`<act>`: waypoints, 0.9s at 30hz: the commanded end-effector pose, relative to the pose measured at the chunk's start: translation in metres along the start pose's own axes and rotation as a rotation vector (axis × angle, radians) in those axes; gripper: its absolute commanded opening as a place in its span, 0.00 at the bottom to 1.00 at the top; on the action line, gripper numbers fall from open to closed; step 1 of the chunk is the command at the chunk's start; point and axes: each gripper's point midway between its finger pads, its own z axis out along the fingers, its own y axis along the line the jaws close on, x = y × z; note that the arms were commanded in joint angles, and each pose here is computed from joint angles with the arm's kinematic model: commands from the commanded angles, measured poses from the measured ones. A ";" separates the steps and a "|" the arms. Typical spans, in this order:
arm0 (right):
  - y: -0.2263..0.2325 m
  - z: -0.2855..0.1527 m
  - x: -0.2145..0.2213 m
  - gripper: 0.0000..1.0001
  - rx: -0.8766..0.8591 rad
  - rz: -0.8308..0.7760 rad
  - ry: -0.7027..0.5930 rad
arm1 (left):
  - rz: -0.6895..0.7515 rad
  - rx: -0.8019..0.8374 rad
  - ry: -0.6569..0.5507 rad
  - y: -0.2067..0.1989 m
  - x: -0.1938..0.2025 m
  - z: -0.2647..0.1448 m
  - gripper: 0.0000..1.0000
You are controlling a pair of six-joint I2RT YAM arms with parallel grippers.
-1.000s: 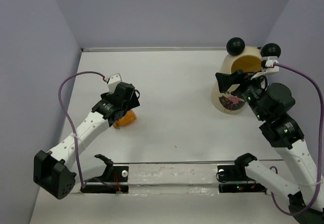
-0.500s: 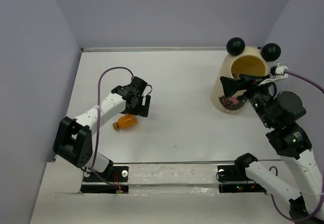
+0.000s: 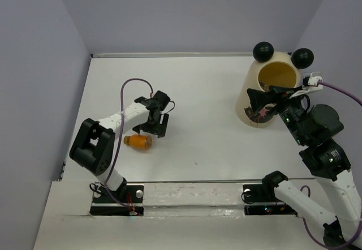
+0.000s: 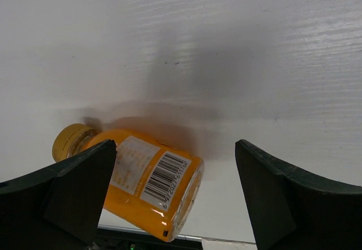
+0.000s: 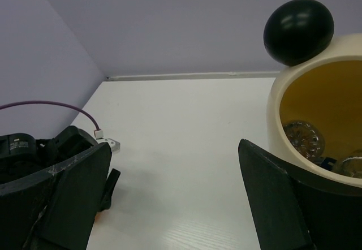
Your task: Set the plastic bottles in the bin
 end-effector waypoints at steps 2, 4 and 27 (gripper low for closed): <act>0.007 -0.001 -0.002 0.99 -0.034 -0.003 0.002 | 0.016 -0.095 0.053 0.008 0.015 0.004 0.99; 0.024 -0.001 0.005 0.98 -0.134 -0.013 0.040 | 0.013 -0.080 0.025 0.003 0.006 0.001 0.99; 0.186 0.062 0.193 0.97 -0.496 0.014 0.507 | -0.740 0.457 -1.422 0.115 -0.095 -0.405 0.99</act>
